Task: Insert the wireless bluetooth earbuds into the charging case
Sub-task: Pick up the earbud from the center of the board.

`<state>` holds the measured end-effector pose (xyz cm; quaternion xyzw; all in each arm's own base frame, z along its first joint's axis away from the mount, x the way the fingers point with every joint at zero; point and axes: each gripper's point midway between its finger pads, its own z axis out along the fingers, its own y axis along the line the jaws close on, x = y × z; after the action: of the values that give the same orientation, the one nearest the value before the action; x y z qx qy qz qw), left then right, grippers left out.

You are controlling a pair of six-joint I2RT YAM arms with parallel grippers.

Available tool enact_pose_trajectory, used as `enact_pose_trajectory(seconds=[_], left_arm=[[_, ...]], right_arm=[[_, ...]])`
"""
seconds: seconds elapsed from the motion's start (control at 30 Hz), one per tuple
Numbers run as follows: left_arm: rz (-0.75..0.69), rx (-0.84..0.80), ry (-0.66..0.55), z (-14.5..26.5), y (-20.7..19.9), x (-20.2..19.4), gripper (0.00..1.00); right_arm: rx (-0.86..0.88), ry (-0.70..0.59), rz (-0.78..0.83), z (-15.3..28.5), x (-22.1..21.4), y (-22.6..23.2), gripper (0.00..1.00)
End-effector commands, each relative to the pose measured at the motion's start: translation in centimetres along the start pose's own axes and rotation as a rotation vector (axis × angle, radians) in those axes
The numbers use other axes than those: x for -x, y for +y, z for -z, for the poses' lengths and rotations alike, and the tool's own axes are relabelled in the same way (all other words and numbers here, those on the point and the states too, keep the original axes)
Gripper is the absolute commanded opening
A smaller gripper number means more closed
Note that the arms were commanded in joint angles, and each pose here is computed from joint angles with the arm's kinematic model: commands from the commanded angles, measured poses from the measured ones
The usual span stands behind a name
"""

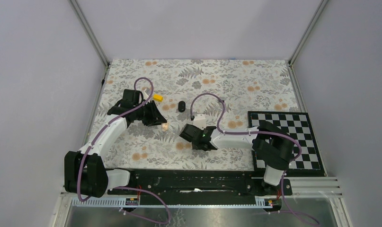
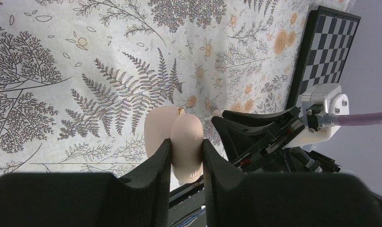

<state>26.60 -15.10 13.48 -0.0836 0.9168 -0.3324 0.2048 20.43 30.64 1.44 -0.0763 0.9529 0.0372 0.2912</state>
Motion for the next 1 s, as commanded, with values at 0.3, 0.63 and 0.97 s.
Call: enact_pose_trajectory(seconds=[0.3,0.63,0.97], left_arm=[[-0.036,-0.030,-0.017,0.2,-0.5,0.0,0.00],[-0.037,-0.032,-0.015,0.1,-0.5,0.0,0.00],[-0.038,-0.033,-0.014,0.1,-0.5,0.0,0.00]], right_arm=[[-0.031,-0.001,-0.016,0.3,1.5,0.9,0.35],[-0.077,0.033,-0.003,-0.6,0.5,0.4,0.34],[-0.062,0.030,0.021,-0.8,0.9,1.2,0.16]])
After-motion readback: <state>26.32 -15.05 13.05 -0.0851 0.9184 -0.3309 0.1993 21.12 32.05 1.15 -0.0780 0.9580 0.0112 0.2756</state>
